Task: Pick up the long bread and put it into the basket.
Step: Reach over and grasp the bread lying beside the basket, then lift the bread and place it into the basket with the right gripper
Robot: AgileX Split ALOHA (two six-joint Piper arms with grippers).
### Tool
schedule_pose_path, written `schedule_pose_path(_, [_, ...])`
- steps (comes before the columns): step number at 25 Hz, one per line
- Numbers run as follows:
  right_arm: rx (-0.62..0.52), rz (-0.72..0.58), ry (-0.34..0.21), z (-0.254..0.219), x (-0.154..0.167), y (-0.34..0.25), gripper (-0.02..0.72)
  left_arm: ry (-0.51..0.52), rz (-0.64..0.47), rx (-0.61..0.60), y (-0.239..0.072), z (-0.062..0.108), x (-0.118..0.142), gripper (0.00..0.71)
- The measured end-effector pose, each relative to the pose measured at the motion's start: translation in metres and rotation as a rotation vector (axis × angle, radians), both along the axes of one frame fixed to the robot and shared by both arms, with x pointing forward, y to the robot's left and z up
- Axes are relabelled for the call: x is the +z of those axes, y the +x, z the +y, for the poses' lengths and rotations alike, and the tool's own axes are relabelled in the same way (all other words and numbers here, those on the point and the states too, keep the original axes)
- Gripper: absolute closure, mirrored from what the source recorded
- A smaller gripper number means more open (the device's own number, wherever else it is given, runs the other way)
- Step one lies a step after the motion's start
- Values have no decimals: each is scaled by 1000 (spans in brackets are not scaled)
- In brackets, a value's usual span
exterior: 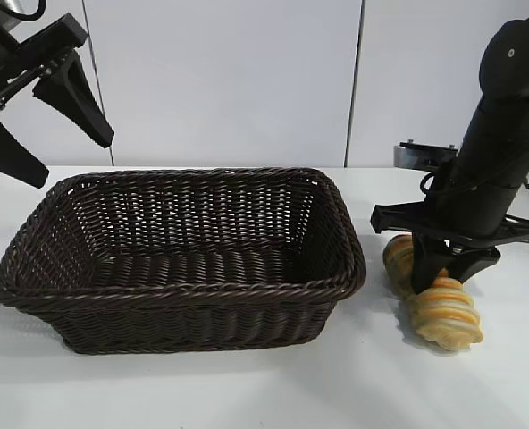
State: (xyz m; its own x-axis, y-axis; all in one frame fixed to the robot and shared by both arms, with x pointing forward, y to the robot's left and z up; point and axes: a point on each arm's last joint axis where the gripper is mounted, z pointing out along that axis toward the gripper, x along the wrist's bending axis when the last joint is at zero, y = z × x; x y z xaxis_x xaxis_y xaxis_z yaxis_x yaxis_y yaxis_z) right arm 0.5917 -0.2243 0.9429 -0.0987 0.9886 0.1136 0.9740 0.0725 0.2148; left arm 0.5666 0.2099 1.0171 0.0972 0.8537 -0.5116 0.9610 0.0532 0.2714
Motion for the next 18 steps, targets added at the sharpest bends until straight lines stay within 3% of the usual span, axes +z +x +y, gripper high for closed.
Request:
schedule_pose_path(8, [33,-151,40,-2,68,-20,554,0,0,0,0,0,0,171])
schedule_pose_path(18, [166,-261,106,28,107,-22,554,0,0,0,0,0,0,171])
